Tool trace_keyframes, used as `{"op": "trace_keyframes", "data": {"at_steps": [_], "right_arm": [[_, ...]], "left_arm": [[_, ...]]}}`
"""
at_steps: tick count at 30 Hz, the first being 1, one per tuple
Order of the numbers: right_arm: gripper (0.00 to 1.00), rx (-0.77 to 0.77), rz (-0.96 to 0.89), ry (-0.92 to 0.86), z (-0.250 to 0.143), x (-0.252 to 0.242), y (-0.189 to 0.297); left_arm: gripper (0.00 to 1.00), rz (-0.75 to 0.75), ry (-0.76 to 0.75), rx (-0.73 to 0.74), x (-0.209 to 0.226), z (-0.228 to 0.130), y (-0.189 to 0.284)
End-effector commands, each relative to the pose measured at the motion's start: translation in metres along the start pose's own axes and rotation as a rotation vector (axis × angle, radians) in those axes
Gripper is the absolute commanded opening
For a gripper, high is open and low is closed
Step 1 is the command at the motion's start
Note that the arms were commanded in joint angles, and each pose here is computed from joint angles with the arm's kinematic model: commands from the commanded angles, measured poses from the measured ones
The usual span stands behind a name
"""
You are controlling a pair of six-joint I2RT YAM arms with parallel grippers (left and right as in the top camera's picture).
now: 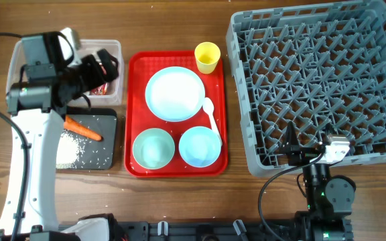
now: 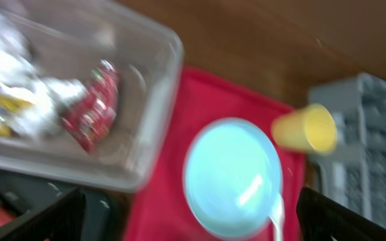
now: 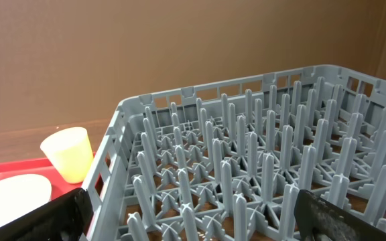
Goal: Sort waste into correct bins and load items into the dishwasher rack
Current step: 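Carry the yellow wrappers left and release them into the clear bin, then move the left gripper to the yellow cup on the red tray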
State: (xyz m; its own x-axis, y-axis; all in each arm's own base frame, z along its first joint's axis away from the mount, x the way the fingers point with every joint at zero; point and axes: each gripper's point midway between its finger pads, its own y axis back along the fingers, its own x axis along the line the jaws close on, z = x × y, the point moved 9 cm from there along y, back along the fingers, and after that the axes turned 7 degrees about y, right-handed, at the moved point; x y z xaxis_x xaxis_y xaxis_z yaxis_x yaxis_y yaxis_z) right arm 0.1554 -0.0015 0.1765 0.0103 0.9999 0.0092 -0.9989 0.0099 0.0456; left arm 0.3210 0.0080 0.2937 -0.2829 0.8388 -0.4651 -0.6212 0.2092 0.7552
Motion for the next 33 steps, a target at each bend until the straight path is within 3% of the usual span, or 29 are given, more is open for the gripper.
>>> {"op": "trace_keyframes", "data": {"at_steps": [1, 3, 6, 10, 18, 23, 33], "right_arm": [[1.00, 0.002, 0.013, -0.006, -0.001, 0.001, 0.000], [1.00, 0.002, 0.013, -0.006, -0.001, 0.001, 0.000], [1.00, 0.002, 0.013, -0.006, -0.001, 0.001, 0.000], [1.00, 0.002, 0.013, -0.006, -0.001, 0.001, 0.000], [1.00, 0.002, 0.013, -0.006, -0.001, 0.001, 0.000], [1.00, 0.002, 0.013, -0.006, -0.001, 0.001, 0.000], [1.00, 0.000, 0.013, -0.006, -0.001, 0.001, 0.000]], "left_arm": [[1.00, -0.097, -0.016, 0.166, -0.023, -0.028, -0.002], [0.99, -0.095, -0.033, 0.210, -0.030, -0.039, -0.003], [0.91, -0.110, -0.078, 0.259, -0.044, -0.053, -0.005], [0.67, -0.114, -0.144, 0.318, -0.065, -0.075, -0.014], [0.65, 0.138, -0.204, 0.333, -0.077, -0.110, -0.042], [0.65, 0.137, -0.239, 0.353, -0.087, -0.123, -0.049], [0.74, 0.135, -0.234, 0.312, -0.085, -0.114, -0.050]]}}
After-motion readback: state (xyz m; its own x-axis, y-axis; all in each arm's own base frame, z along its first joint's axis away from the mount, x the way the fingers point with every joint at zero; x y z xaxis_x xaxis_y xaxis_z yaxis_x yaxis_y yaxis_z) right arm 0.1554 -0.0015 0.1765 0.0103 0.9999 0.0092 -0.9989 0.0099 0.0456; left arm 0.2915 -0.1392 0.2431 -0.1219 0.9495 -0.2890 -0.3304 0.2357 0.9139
